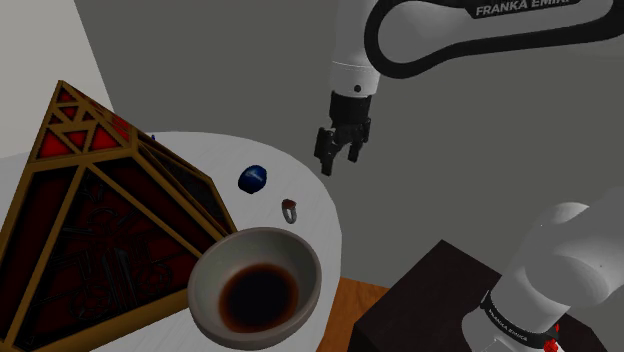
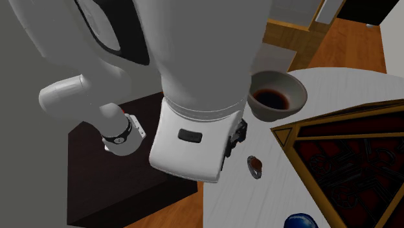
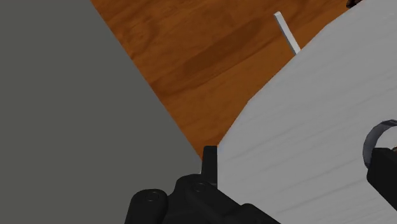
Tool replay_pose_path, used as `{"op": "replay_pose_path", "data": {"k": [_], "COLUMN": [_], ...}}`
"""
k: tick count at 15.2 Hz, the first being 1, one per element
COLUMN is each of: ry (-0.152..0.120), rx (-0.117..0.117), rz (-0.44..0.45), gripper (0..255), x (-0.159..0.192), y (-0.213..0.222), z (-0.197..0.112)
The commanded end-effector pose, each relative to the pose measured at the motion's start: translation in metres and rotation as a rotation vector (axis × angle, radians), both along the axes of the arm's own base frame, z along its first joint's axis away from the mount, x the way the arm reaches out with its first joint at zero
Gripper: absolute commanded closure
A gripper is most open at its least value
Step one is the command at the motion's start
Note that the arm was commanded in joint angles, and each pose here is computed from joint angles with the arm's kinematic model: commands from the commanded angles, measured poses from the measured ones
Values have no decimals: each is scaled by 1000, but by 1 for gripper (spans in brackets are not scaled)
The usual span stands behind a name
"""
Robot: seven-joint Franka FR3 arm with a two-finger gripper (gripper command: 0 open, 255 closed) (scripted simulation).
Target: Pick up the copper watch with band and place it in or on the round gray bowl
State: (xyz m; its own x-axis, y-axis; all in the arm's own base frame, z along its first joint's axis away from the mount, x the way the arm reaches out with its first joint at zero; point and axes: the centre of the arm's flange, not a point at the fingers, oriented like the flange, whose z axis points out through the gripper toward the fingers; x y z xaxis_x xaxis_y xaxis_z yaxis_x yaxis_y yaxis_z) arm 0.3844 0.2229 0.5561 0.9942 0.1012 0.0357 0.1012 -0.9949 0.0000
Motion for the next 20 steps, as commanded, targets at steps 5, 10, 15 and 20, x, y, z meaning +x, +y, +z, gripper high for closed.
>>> {"op": "replay_pose_path", "data": {"k": [5, 10, 15, 20], "ry": [22, 35, 35, 35], "rx": [-5, -8, -8, -8], "rz": [7, 11, 11, 11], "gripper": [0, 0, 0, 0], "x": [21, 33, 33, 33], "y": [73, 120, 119, 119], "z": [-25, -46, -72, -81]}}
